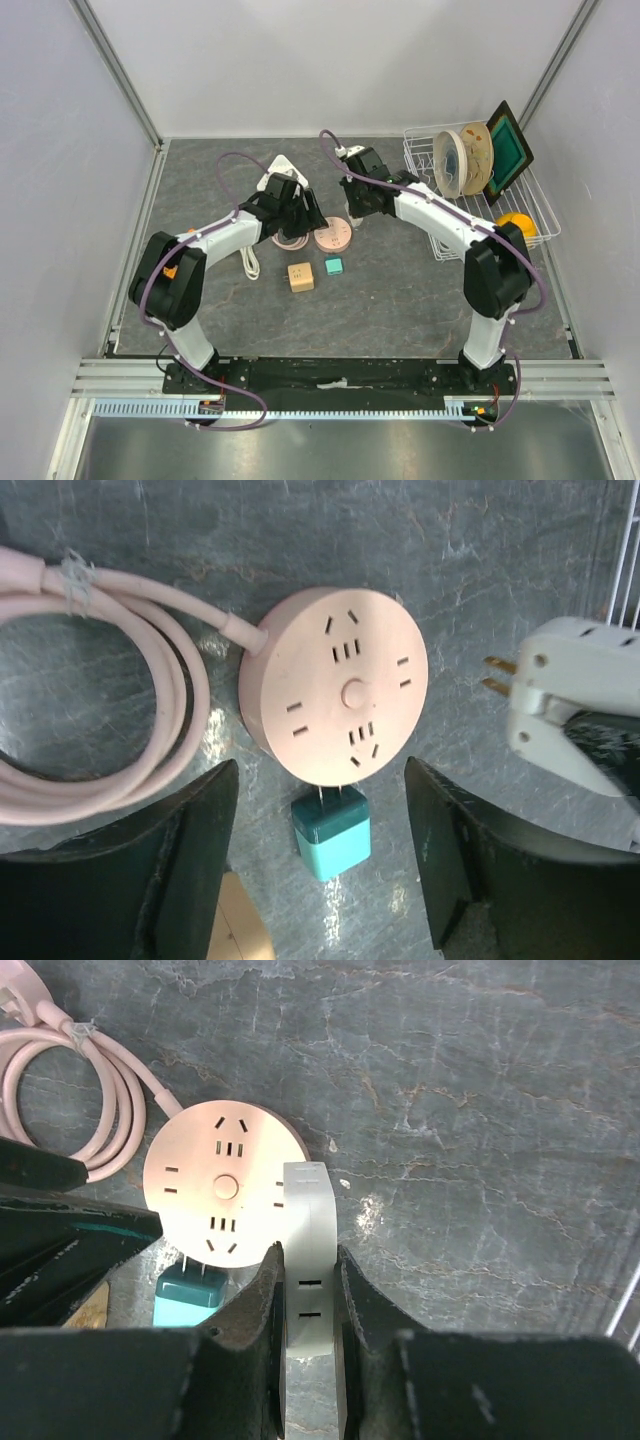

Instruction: Insert the plug

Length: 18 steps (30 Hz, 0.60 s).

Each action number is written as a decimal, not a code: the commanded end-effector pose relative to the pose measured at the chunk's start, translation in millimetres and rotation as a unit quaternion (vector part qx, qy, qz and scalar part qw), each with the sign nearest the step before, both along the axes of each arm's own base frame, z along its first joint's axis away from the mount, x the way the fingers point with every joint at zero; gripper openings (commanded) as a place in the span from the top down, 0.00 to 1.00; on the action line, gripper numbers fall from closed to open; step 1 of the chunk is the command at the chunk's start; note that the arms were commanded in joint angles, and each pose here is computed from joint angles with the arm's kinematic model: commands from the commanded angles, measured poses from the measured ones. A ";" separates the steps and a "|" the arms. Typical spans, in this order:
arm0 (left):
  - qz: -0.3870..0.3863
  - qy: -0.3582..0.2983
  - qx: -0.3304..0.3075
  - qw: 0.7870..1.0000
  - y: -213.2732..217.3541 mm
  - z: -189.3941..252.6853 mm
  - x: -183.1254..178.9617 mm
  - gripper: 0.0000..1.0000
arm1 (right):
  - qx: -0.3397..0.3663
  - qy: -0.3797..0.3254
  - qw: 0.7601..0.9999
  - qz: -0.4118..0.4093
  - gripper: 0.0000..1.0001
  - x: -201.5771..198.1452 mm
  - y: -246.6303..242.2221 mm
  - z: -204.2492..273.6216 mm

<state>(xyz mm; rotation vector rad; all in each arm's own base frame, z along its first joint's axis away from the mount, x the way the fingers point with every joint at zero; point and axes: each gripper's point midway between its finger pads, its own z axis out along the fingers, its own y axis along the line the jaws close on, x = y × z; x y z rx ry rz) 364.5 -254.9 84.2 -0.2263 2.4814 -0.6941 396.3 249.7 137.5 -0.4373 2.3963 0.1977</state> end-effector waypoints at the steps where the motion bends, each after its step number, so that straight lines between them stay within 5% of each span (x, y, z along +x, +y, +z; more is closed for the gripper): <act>1: -0.019 -0.027 0.001 0.999 -5.8 11.5 19.6 0.28 | -0.003 0.016 1.000 0.014 1.00 4.4 10.4 3.0; 18: -0.027 0.006 0.010 1.000 -6.1 -24.1 17.6 0.31 | -0.009 0.044 0.999 0.017 1.00 4.3 34.1 -24.8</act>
